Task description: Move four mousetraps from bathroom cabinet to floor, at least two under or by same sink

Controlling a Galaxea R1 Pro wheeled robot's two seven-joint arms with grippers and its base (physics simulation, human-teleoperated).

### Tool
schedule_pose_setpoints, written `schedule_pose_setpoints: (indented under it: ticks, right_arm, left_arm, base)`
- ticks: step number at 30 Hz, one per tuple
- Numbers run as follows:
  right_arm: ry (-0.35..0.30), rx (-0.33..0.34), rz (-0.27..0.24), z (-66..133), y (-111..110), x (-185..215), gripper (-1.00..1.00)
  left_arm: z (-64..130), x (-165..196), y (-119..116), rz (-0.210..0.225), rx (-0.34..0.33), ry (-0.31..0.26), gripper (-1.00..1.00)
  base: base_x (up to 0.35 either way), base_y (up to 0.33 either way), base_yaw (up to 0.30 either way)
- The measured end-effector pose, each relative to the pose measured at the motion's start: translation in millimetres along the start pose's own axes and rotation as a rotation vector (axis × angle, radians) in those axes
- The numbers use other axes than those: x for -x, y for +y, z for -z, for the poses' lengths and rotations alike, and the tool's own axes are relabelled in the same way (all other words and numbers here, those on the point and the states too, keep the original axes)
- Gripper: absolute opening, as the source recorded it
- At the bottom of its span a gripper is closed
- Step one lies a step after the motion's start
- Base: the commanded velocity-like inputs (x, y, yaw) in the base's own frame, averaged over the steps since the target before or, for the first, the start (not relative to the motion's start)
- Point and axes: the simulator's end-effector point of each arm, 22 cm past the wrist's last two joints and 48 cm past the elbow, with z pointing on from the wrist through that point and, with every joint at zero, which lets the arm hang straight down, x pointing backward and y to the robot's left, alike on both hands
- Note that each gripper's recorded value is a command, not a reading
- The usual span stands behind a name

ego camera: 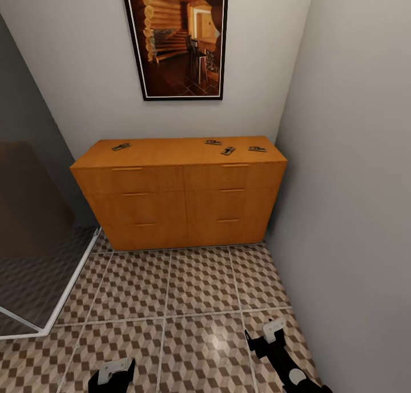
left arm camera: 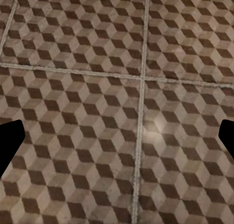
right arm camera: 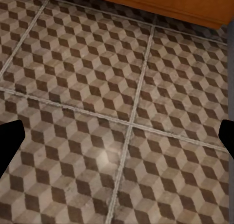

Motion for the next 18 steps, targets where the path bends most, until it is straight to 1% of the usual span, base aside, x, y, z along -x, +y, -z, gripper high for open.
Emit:
schedule_pose_setpoints:
  ticks: [2, 3, 5, 7, 8, 10, 11, 13, 16, 18]
  right_arm:
    - [0.0, 0.0, 0.0, 0.2, -0.3, -0.4, 1.0]
    - [0.008, -0.014, -0.008, 3.2, -5.6, -6.8, 1.0]
    - [0.017, -0.025, -0.026, 7.6, -3.2, -15.9, 1.0]
    - [0.028, -0.032, -0.029, 12.7, -2.1, -25.8, 1.0]
    - [0.034, -0.035, -0.031, 15.3, -1.6, -30.7, 1.0]
    - [0.05, -0.007, -0.024, 18.7, 10.8, -39.0, 1.0]
    - [0.059, 0.001, -0.022, 18.8, 13.0, -41.1, 1.0]
    - [0.081, 0.016, -0.021, 20.6, 18.3, -48.1, 1.0]
    - [0.119, 0.039, -0.019, 25.4, 25.6, -61.9, 1.0]
    - [0.143, 0.042, -0.019, 28.3, 27.3, -70.3, 1.0]
  left_arm:
    - [0.0, 0.0, 0.0, 0.0, 0.0, 0.0, 1.0]
    - [-0.8, -0.6, -7.8, -0.007, -0.018, 0.007, 1.0]
    - [-2.0, -2.0, -23.0, -0.021, -0.054, 0.021, 1.0]
    - [-2.9, -3.1, -36.7, -0.035, -0.087, 0.034, 1.0]
    - [-3.6, -3.0, -39.2, -0.038, -0.097, 0.04, 1.0]
    - [1.1, -16.5, -26.6, -0.024, -0.072, 0.072, 1.0]
    - [3.3, -20.7, -19.1, -0.017, -0.055, 0.076, 1.0]
    - [8.8, -30.8, -14.4, 0.001, -0.032, 0.087, 1.0]
    - [14.6, -39.0, -6.9, 0.03, 0.003, 0.088, 1.0]
    - [18.4, -43.7, 0.3, 0.047, 0.03, 0.086, 1.0]
  base:
    - [0.0, 0.0, 0.0]
    - [0.0, 0.0, 0.0]
    - [0.0, 0.0, 0.0]
    - [0.0, 0.0, 0.0]
    - [0.0, 0.0, 0.0]
    - [0.0, 0.0, 0.0]
    - [0.0, 0.0, 0.0]
    - [0.0, 0.0, 0.0]
    - [0.0, 0.0, 0.0]
    - [0.0, 0.0, 0.0]
